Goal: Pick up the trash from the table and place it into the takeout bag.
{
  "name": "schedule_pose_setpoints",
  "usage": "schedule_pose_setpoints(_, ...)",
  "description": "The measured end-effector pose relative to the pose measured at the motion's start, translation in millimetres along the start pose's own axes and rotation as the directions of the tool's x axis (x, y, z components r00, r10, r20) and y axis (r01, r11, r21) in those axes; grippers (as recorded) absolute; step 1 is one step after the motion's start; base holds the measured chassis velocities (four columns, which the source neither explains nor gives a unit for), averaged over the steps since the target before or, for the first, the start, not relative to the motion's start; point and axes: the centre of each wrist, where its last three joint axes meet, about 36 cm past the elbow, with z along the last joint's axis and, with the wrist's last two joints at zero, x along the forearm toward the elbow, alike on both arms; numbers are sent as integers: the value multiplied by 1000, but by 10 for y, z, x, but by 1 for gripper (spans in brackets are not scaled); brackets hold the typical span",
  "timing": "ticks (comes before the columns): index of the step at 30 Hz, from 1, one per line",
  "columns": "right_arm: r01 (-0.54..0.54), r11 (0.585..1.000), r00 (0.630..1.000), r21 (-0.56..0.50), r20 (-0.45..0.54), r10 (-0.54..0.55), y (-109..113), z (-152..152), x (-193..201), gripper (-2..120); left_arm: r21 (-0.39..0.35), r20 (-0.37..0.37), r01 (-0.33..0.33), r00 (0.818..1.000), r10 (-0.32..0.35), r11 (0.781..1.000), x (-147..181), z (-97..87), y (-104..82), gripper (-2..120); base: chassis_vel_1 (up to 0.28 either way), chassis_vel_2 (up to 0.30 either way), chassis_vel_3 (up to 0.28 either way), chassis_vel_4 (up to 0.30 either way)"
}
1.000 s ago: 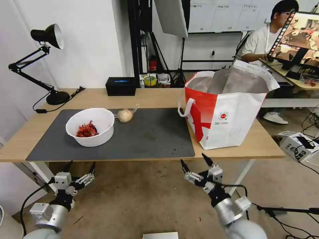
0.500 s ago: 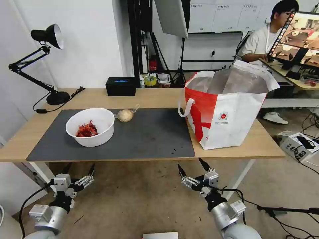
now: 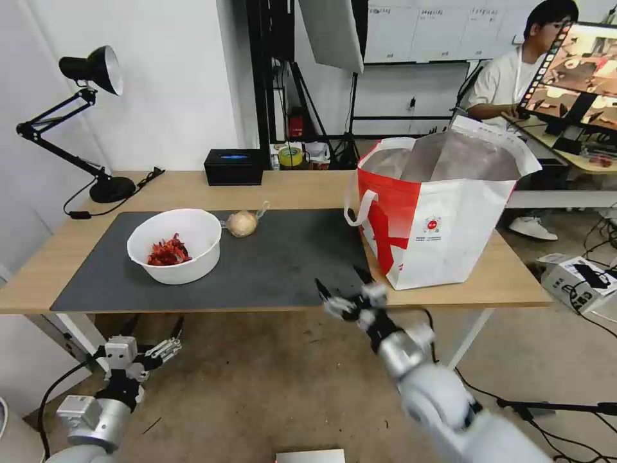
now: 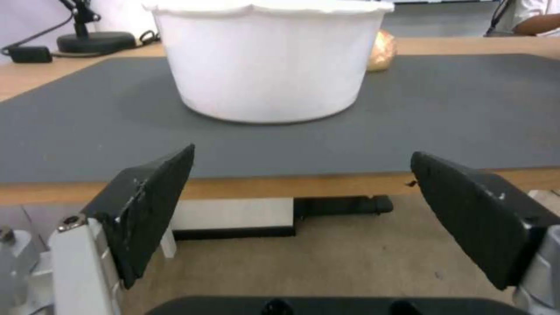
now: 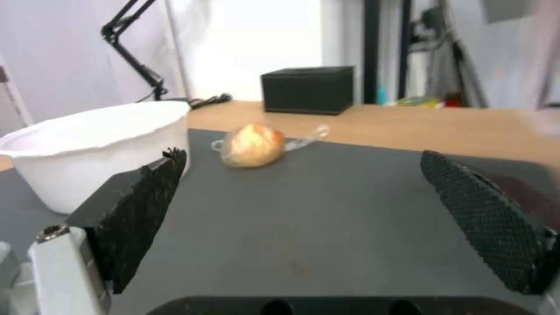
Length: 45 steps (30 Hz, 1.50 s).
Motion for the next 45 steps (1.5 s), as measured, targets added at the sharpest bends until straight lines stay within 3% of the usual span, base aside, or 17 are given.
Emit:
schedule_pose_setpoints(2,27,999,999,-18,-27,-28,-42,-59,-374,100,1,-1,5,1000,-5,1000,7,9,7,100,0,0,0,0)
schedule_pose_setpoints(3,27,999,999,-18,-27,-28,-42,-59,-374,100,1,-1,5,1000,-5,1000,7,9,7,100,0,0,0,0)
schedule_pose_setpoints(6,46,999,998,-16,-38,-46,-83,-219,-1006,100,0,0,17,1000,-17,1000,17,10,36,100,0,0,0,0)
schedule_pose_setpoints(7,46,999,998,-16,-38,-46,-83,-219,-1006,100,0,0,17,1000,-17,1000,17,10,36,100,0,0,0,0)
schedule_pose_setpoints(10,39,999,997,-20,-60,-40,-81,-308,-1567,100,-3,0,28,1000,-28,1000,29,8,70,100,0,0,0,0)
schedule_pose_setpoints(12,34,999,997,-25,-73,-36,-76,-318,-1724,100,-3,1,30,1000,-30,1000,32,6,78,100,0,0,0,0)
schedule_pose_setpoints(21,49,999,986,10,-162,-47,139,-360,-2714,100,0,9,45,999,-45,999,43,-18,143,100,0,0,0,0)
schedule_pose_setpoints(26,38,999,976,31,-217,-31,132,-335,-2941,100,0,13,45,999,-45,999,39,-28,157,100,0,0,0,0)
schedule_pose_setpoints(33,113,992,938,61,-336,-86,-27,-232,-2996,100,1,17,40,999,-40,999,26,-24,155,100,0,0,0,0)
schedule_pose_setpoints(45,187,980,922,72,-356,-150,-178,-209,-3026,100,8,23,26,999,-26,1000,10,-30,98,100,0,0,0,0)
